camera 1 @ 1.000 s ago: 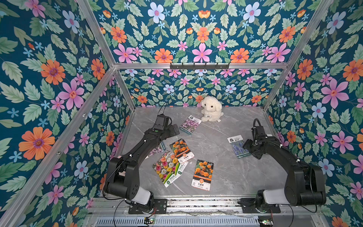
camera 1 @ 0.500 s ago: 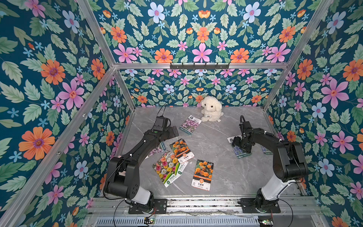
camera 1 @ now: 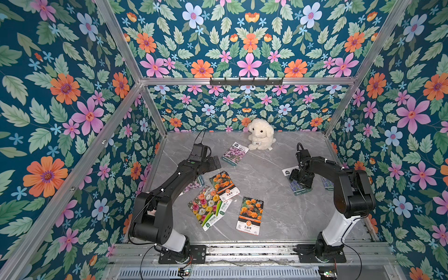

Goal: Arrange the seed packets in a row
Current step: Move the seed packet to the center of the board.

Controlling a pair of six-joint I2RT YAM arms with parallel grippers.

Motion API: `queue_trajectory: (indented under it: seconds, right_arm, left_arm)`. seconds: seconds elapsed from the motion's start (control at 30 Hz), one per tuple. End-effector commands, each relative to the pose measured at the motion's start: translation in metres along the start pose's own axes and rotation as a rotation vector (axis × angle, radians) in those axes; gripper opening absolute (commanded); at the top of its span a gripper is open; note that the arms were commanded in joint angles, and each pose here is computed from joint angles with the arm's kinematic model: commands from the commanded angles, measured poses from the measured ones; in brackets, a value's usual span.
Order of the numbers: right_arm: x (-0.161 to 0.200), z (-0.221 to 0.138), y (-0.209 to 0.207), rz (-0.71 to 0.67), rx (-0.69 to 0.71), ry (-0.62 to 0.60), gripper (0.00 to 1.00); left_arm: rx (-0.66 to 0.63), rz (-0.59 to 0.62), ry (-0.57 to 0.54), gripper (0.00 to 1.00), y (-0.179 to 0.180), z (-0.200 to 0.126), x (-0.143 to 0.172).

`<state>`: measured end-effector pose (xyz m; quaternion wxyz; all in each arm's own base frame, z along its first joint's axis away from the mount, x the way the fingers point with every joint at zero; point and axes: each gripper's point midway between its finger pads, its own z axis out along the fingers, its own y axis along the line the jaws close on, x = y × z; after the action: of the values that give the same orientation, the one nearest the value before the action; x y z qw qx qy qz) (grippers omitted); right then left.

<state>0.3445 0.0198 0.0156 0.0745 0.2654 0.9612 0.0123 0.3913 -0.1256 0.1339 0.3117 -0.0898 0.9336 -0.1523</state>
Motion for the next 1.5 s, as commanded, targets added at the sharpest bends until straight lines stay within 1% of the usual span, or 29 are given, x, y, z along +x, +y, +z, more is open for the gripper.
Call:
queue_trajectory:
  seconds: [0.0,0.1,0.27,0.47,0.6,0.9,1.1,1.23,1.47]
  right_arm:
    - [0.003,0.006,-0.011,0.055,0.041,0.018,0.74]
    - [-0.004,0.004,-0.018,0.079,0.067,-0.004,0.77]
    - [-0.017,0.006,-0.034,0.136,0.103,-0.037,0.77]
    - [-0.031,0.008,-0.048,0.207,0.091,-0.042,0.77]
    - [-0.04,0.003,-0.054,0.214,0.111,-0.063,0.77]
    - [-0.051,0.006,-0.068,0.249,0.113,-0.059,0.77]
    - [-0.057,0.006,-0.066,0.242,0.1,-0.063,0.77]
    - [-0.062,-0.009,-0.062,0.232,0.077,-0.1,0.77]
    - [-0.064,-0.054,-0.047,0.22,0.025,-0.194,0.79]
  left_arm:
    - [0.004,-0.006,-0.014,1.0,-0.001,-0.003,-0.004]
    - [0.004,-0.004,-0.02,1.0,-0.001,-0.005,-0.004]
    - [-0.006,0.003,-0.02,1.0,0.002,-0.005,-0.004]
    - [-0.008,0.004,-0.021,1.0,0.003,-0.005,-0.005]
    - [-0.003,0.004,-0.016,1.0,0.003,-0.003,-0.004]
    - [0.001,0.002,-0.014,1.0,0.002,-0.002,-0.005]
    - [0.007,-0.004,-0.011,1.0,0.001,-0.003,-0.004]
    - [0.009,-0.008,-0.016,1.0,0.001,-0.005,-0.005]
    - [0.015,-0.013,-0.018,1.0,0.0,-0.007,-0.005]
